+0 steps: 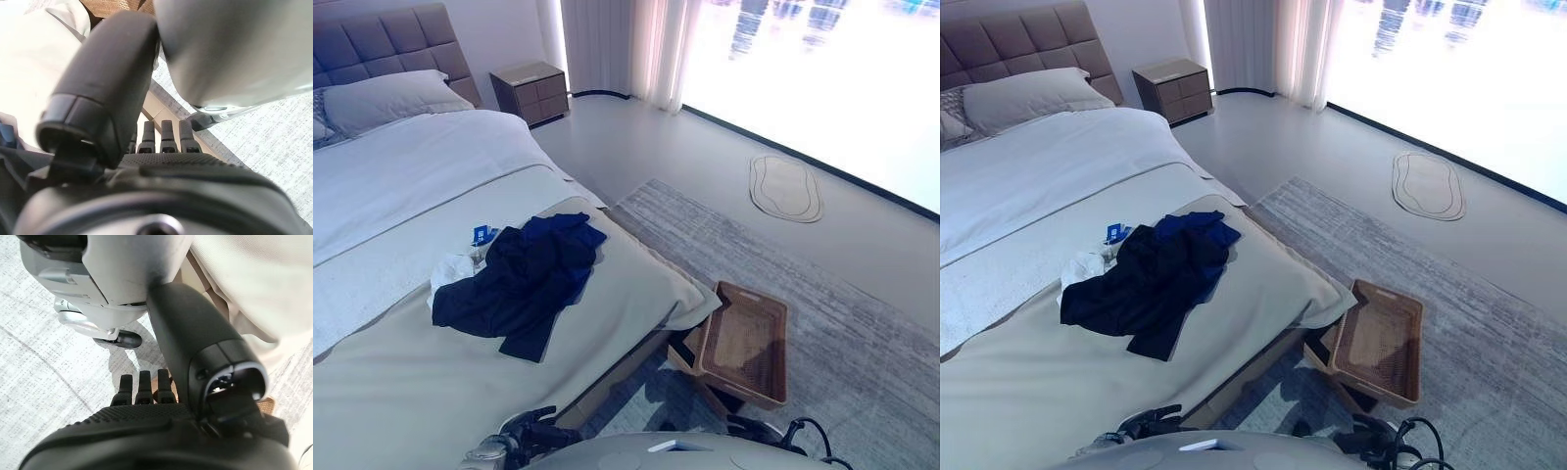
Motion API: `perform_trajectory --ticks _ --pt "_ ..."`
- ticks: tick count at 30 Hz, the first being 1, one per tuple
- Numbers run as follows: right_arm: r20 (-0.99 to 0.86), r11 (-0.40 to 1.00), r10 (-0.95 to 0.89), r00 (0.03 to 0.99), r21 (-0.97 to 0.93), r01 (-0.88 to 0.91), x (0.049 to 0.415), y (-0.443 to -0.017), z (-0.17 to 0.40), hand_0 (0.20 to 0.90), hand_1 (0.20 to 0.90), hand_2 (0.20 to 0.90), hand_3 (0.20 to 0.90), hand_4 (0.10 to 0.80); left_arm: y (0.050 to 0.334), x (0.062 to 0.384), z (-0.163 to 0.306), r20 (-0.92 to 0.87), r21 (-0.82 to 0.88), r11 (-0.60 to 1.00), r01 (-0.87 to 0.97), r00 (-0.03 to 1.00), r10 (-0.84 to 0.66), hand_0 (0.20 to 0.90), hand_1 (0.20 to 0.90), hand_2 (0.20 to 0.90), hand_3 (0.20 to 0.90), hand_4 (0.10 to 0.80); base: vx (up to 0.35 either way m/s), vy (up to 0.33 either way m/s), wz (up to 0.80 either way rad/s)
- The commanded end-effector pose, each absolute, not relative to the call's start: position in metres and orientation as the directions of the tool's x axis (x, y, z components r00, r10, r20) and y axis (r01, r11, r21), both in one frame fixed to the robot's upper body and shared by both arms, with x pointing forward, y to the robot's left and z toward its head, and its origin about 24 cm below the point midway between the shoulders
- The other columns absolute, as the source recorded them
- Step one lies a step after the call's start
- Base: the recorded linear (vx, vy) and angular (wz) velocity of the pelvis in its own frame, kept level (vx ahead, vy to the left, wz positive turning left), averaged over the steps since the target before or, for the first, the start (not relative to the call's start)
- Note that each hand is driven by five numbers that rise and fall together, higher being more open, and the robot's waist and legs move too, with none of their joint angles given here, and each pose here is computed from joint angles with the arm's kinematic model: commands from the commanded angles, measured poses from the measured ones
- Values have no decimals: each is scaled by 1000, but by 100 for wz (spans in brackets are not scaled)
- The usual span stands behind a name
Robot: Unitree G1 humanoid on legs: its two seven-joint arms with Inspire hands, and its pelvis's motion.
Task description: Pick up the clothes from the bed and place them into the basket
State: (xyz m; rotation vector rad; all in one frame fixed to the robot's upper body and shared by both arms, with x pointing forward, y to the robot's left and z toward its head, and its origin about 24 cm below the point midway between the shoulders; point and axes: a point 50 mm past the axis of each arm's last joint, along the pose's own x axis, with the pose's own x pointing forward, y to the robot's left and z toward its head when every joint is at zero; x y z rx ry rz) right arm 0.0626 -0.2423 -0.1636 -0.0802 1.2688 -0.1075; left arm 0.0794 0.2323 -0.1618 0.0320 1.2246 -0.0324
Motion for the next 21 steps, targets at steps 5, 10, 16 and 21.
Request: perform_trajectory --ticks 5,10,16,21 --pt "-941 993 -119 315 -121 13 80 -242 -161 900 900 900 900 800 235 112 -154 -915 -16 999 37 402 -30 900 900 900 900 800 0 0 0" --pt "-943 992 -125 309 -129 10 77 -243 -162 900 900 900 900 800 235 108 -155 -920 -13 1000 26 392 -22 900 900 900 900 800 0 0 0" --pt "-942 990 -127 310 -103 93 74 -243 -163 900 900 900 900 800 233 100 -158 -926 -18 1000 19 376 -24 900 900 900 900 800 13 6 1" --pt "-910 962 -149 387 -43 271 85 -248 -158 900 900 900 900 800 234 94 -159 -932 -13 1000 17 362 -18 900 900 900 900 800 47 16 2"
